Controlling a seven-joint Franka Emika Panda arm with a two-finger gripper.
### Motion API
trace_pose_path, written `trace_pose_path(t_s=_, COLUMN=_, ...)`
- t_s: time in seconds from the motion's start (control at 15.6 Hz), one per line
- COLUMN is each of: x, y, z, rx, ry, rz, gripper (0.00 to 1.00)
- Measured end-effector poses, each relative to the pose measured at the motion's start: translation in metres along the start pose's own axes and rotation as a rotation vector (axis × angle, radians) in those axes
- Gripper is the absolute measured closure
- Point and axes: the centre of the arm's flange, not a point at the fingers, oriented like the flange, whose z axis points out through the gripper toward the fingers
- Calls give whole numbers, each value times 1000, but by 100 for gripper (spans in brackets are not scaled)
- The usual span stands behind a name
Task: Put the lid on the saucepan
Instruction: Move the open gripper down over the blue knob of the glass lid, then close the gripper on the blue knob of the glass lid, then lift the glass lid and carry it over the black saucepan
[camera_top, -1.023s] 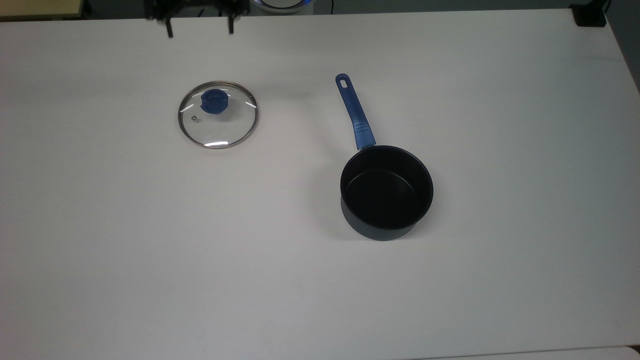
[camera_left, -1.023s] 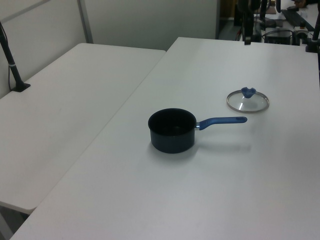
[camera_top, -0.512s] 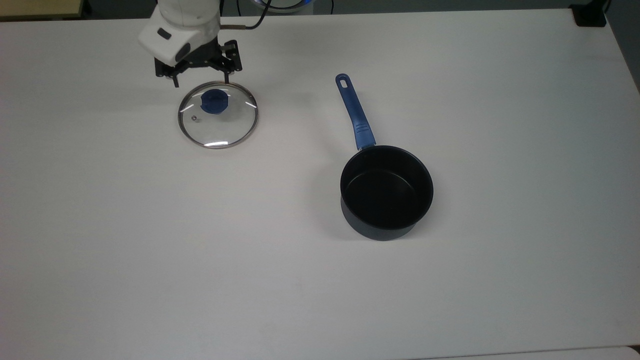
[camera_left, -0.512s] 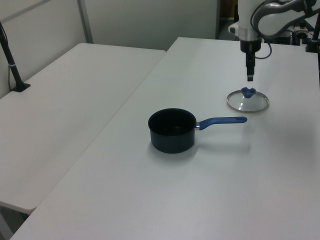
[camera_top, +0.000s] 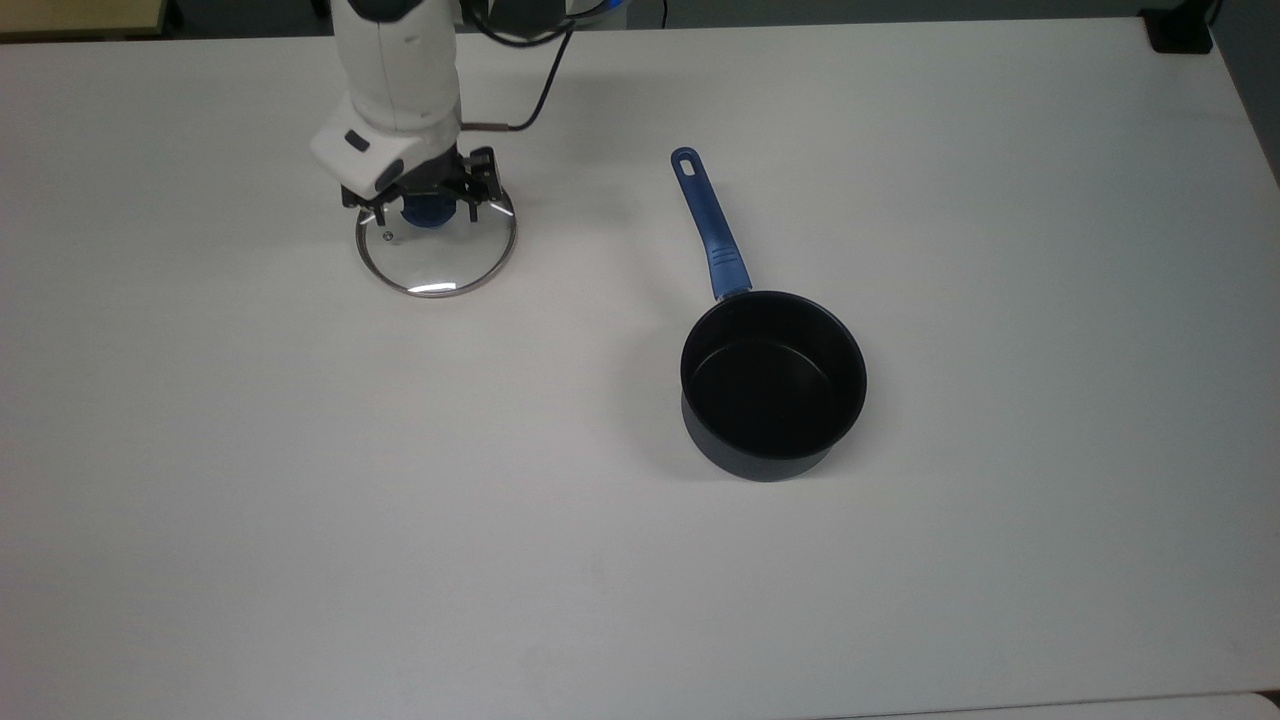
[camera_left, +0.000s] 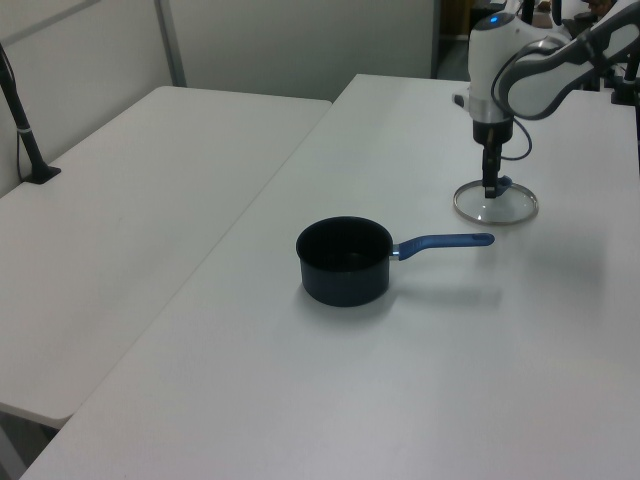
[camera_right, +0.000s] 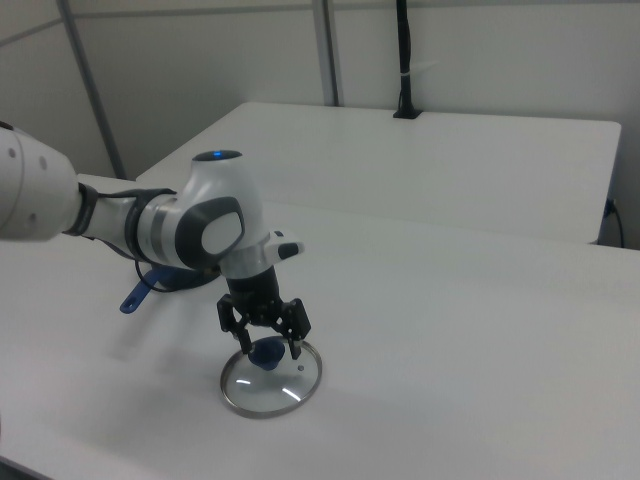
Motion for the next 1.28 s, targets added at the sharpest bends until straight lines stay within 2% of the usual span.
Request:
trace_pose_path(t_s=0.13, x=3, y=-2, z=10, rx=3, ry=0, rz=12, gripper=0)
trace_pose_path(t_s=0.19, x=4, y=-2, z=12, rx=4, ry=-2, rz=23, gripper=5)
trace_pose_path(t_s=0.32, x=4, y=-3, z=8, rx=4, ry=5, rz=40, gripper=22)
trace_pose_path(t_s=0.7, x=-8, y=-4, z=1, rx=15, ry=-70, rz=51, gripper=30)
trace_pose_path(t_s=0.77, x=-10, y=-4, z=-1, rx=16, ry=-82, rz=52, gripper=38)
trace_pose_path(t_s=1.09, x=-12, y=-6, z=-7, rx=15, ry=-86, rz=56, gripper=41)
trace_pose_path(t_s=1.28, x=0, y=-12, z=-25, rx=20, ry=-45, rz=92, gripper=41)
